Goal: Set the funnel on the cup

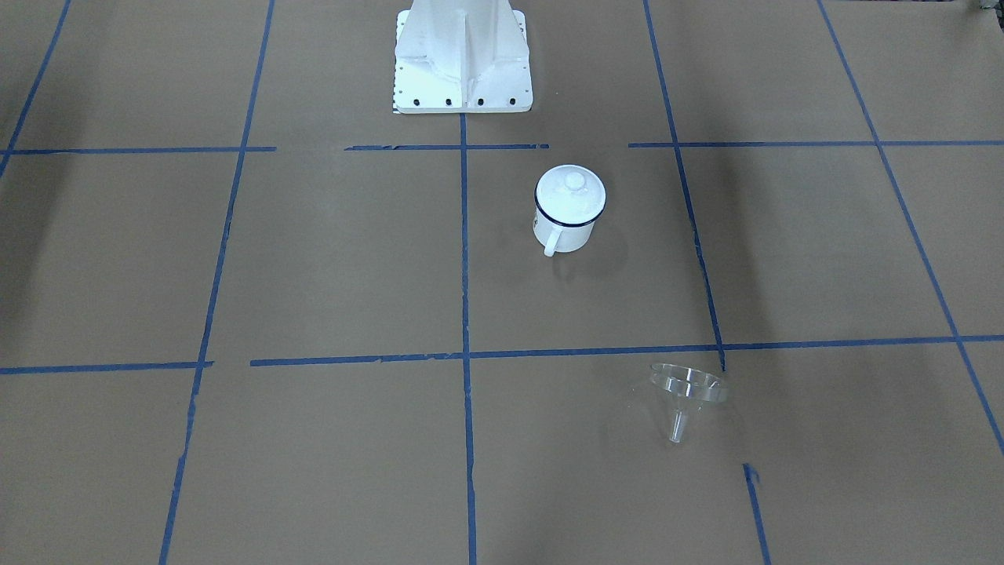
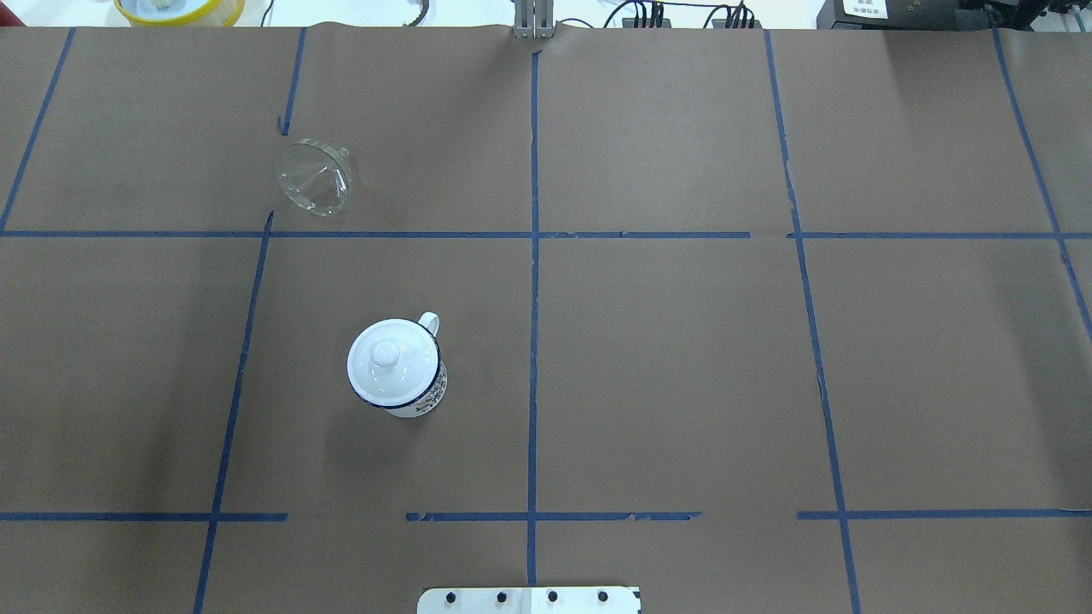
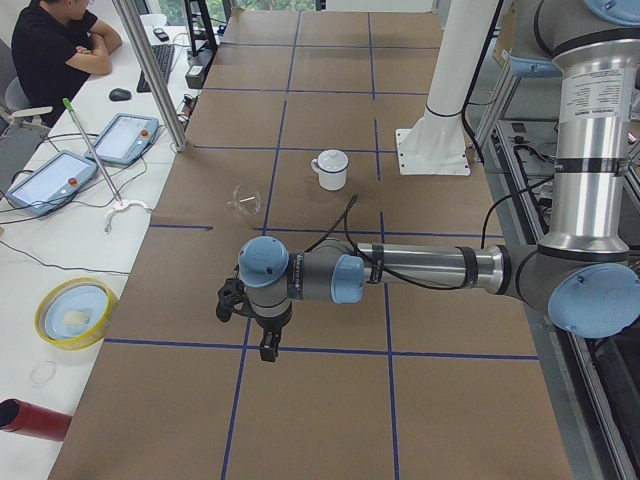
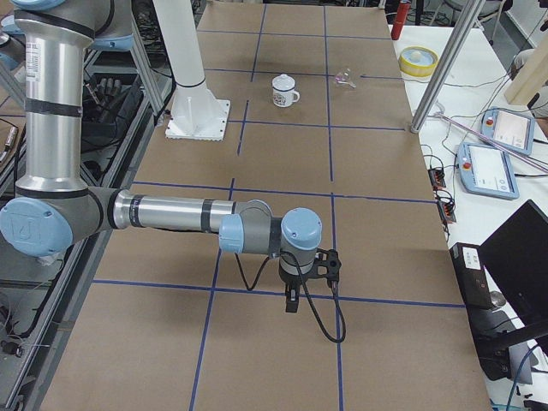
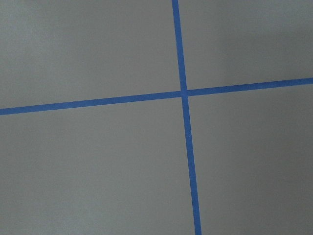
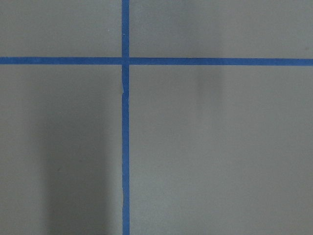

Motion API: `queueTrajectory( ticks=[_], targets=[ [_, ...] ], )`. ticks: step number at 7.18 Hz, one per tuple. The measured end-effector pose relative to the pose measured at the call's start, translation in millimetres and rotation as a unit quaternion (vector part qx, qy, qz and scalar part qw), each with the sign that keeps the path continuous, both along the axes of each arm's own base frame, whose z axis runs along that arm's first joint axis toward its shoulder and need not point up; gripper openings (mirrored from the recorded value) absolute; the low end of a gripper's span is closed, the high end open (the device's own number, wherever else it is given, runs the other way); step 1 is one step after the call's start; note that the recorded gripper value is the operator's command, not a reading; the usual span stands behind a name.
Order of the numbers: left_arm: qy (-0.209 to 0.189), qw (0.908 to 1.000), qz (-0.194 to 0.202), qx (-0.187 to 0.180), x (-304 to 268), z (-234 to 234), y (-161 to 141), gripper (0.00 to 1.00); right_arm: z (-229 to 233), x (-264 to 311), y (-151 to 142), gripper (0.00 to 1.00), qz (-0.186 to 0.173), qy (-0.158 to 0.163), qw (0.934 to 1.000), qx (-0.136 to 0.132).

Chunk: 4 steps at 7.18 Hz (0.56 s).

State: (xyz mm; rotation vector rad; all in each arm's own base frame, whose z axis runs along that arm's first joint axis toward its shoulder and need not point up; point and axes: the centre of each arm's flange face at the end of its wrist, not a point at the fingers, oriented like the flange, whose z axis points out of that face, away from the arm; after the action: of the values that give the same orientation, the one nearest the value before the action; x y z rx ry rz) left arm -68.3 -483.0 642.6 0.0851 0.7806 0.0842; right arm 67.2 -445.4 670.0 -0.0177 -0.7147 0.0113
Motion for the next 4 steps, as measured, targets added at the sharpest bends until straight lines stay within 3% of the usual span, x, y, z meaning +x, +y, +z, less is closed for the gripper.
queueTrajectory(
  ticks=[2, 4],
  targets=[
    [0.0, 1.0, -0.002, 0.002, 0, -4, -4, 1.0, 0, 0, 0, 1.0, 0.0, 0.0, 1.0, 0.0],
    [0.0, 0.9994, -0.003, 0.035, 1, -39, -28, 1.0, 0, 0, 0, 1.0, 0.0, 0.0, 1.0, 0.0]
  ],
)
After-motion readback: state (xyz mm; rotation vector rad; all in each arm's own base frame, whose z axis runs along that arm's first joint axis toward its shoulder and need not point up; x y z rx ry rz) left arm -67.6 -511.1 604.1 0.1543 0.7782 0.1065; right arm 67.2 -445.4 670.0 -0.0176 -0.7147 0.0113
